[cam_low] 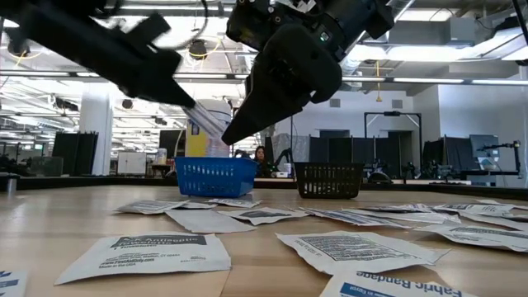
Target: Pick & Place First Aid Supplies
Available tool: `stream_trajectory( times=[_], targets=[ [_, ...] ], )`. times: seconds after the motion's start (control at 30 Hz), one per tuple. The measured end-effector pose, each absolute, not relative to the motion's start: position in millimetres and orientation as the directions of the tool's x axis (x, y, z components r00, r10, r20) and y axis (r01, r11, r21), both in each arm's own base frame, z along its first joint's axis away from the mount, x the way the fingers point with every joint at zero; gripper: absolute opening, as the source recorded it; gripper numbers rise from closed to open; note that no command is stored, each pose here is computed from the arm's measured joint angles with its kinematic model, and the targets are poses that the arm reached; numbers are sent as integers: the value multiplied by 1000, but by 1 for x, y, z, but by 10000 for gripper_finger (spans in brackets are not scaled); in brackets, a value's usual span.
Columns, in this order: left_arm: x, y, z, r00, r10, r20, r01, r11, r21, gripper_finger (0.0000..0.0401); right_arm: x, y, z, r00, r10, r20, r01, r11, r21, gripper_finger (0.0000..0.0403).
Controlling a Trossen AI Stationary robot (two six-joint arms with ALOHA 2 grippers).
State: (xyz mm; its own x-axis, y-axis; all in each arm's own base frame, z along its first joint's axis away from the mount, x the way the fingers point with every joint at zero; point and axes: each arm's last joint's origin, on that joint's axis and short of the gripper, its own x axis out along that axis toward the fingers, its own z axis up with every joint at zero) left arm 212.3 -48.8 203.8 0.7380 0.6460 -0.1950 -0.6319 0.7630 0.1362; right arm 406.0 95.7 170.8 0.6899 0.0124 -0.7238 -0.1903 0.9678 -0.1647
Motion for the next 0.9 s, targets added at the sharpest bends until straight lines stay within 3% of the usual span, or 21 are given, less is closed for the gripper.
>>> stream_trajectory(
  times=[0.3, 0.63, 0.73, 0.9],
  targets=[
    [229, 9, 192, 724, 616, -312, -628, 775, 71, 12, 405, 95, 170, 683, 11, -730, -191, 967, -165, 122],
    [233, 30, 194, 815, 478, -328, -521, 852, -53, 90, 405, 95, 170, 680, 10, -733, -192, 967, -165, 122],
    [235, 20, 196, 881, 340, -329, -407, 899, -160, 100, 405, 95, 170, 679, 10, -734, -193, 967, -165, 122],
    [237, -13, 195, 938, -34, -345, -99, 928, -359, 101, 404, 95, 169, 669, 7, -743, -195, 967, -166, 122]
  ],
)
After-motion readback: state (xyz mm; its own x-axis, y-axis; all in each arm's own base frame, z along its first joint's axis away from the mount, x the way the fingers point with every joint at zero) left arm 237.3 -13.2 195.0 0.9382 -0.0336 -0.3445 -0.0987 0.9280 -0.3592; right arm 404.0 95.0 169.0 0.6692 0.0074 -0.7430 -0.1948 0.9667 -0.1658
